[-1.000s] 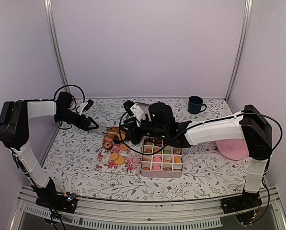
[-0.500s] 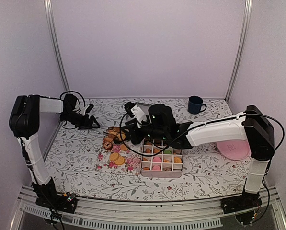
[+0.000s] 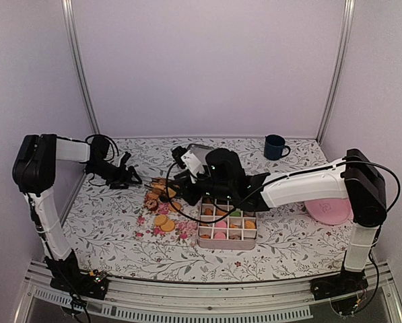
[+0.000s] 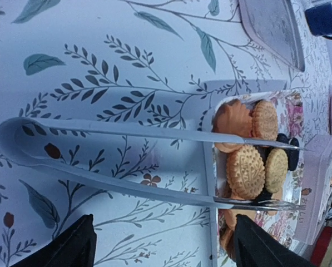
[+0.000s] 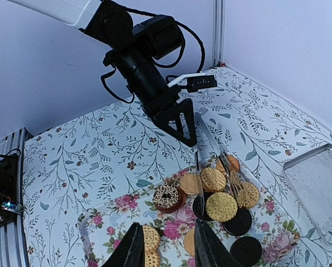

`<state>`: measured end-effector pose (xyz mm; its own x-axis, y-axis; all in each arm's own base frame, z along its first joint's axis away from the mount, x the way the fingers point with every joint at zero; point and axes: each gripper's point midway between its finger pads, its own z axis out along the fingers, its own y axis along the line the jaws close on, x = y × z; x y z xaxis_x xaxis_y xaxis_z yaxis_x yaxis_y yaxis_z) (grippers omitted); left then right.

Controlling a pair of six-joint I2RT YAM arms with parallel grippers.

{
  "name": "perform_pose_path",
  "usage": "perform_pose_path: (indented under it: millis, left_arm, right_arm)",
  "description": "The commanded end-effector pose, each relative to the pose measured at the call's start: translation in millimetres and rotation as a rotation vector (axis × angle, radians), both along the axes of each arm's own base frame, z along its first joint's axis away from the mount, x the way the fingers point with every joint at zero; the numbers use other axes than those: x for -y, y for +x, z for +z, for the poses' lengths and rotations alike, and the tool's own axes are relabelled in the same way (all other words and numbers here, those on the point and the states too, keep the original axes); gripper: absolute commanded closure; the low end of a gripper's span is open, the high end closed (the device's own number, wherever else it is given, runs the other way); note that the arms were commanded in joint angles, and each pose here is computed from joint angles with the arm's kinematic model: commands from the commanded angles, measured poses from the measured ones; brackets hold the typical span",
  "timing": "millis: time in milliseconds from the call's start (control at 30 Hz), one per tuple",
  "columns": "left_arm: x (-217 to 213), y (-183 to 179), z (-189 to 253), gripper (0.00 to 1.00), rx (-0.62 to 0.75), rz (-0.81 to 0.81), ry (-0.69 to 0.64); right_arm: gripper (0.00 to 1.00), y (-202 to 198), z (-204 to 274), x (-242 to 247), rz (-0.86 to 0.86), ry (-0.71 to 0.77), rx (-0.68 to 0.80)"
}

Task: Pack the cookies
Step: Pick up the clamp from the plate.

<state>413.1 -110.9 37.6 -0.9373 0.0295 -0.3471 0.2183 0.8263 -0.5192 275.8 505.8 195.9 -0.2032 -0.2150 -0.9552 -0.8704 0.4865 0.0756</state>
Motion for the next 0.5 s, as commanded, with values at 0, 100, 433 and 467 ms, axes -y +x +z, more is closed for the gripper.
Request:
perform_pose_path:
  millis: [0, 100, 433, 467]
  left_arm:
    - [9, 8, -17, 0.14, -0.051, 0.029, -0.008]
    - [10, 18, -17, 0.14, -0.032, 0.047, 0.004]
    - [19, 17, -30, 0.28, -0.048, 0.03, 0.008]
    - [19, 19, -29, 0.31, -0.041, 0.028, 0.013]
  right_arm:
    - [0.69, -4, 26, -1, -0.013, 0.029, 0.02]
    - [0.7, -7, 26, -1, -0.013, 0.028, 0.02]
    - [0.73, -12, 24, -5, -0.011, 0.023, 0.02]
    - [0.73, -12, 24, -5, -0.013, 0.023, 0.021]
